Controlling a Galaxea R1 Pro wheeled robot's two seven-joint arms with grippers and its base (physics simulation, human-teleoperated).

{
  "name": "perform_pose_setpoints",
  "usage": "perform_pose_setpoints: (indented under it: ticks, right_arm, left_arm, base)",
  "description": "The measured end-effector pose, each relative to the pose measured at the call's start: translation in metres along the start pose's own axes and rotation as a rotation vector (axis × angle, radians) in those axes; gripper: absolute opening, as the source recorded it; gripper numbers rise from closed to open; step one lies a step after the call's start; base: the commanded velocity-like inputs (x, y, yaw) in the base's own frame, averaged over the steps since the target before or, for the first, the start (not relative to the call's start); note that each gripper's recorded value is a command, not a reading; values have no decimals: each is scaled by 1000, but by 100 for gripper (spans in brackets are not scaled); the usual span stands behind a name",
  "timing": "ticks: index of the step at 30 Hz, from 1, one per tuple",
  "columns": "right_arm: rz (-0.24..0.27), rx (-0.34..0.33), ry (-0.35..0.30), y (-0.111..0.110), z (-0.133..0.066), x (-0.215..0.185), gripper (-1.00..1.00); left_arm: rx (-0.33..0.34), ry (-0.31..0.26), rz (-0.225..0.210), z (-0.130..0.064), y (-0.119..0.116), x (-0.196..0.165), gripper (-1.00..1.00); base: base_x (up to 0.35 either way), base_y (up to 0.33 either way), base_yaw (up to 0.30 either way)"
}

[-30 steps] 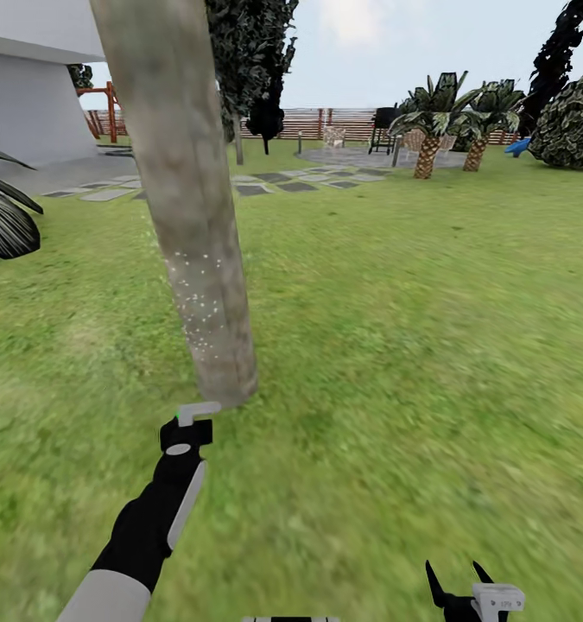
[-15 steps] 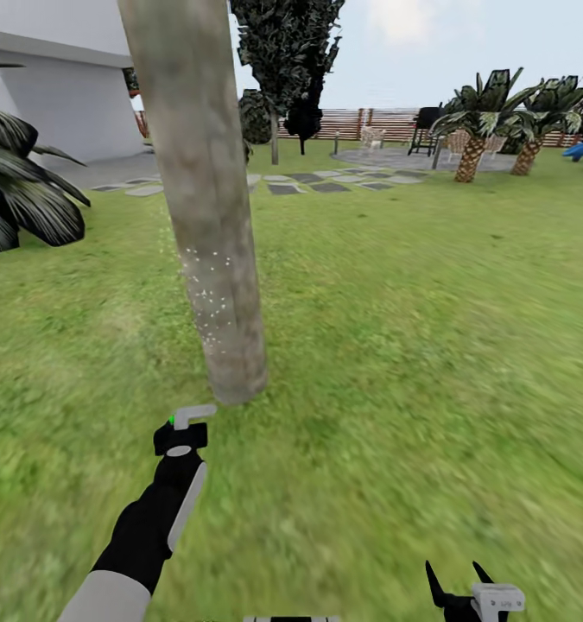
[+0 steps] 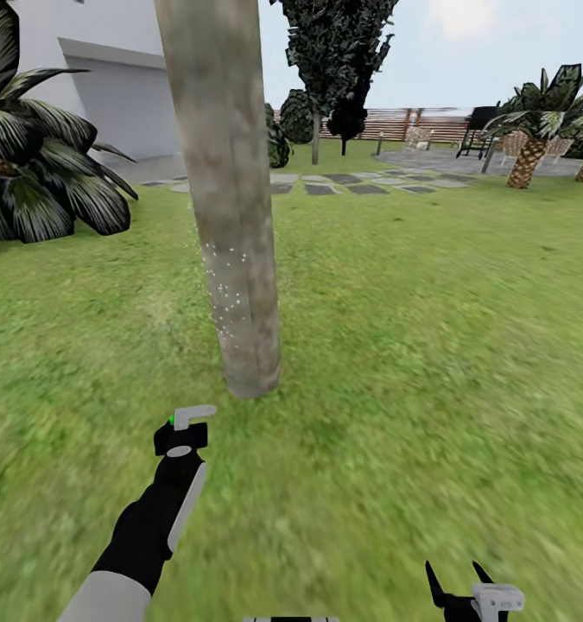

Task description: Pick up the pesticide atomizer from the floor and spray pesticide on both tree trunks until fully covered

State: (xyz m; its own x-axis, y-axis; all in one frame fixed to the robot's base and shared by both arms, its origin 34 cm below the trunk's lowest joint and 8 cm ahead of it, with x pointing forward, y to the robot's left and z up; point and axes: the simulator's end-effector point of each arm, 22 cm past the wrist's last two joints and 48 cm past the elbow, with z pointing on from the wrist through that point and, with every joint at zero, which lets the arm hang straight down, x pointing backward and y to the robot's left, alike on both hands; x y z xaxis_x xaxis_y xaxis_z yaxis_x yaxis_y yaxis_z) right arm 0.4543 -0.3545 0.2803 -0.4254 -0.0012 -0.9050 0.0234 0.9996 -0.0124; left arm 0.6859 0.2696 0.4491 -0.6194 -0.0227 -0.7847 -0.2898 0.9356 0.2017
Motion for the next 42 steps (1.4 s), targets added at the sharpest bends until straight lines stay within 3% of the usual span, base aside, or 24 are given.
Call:
perform_pose_setpoints:
  ticks: [23, 42]
  right_arm:
    - [0, 0, 0, 0, 0, 0, 100]
    - [0, 0, 0, 0, 0, 0, 100]
  left_arm:
    - [-2, -3, -1, 0, 1, -2, -100]
    - [-1, -3, -1, 0, 1, -2, -100]
  base:
    - [72, -270, 18]
    - [147, -270, 266]
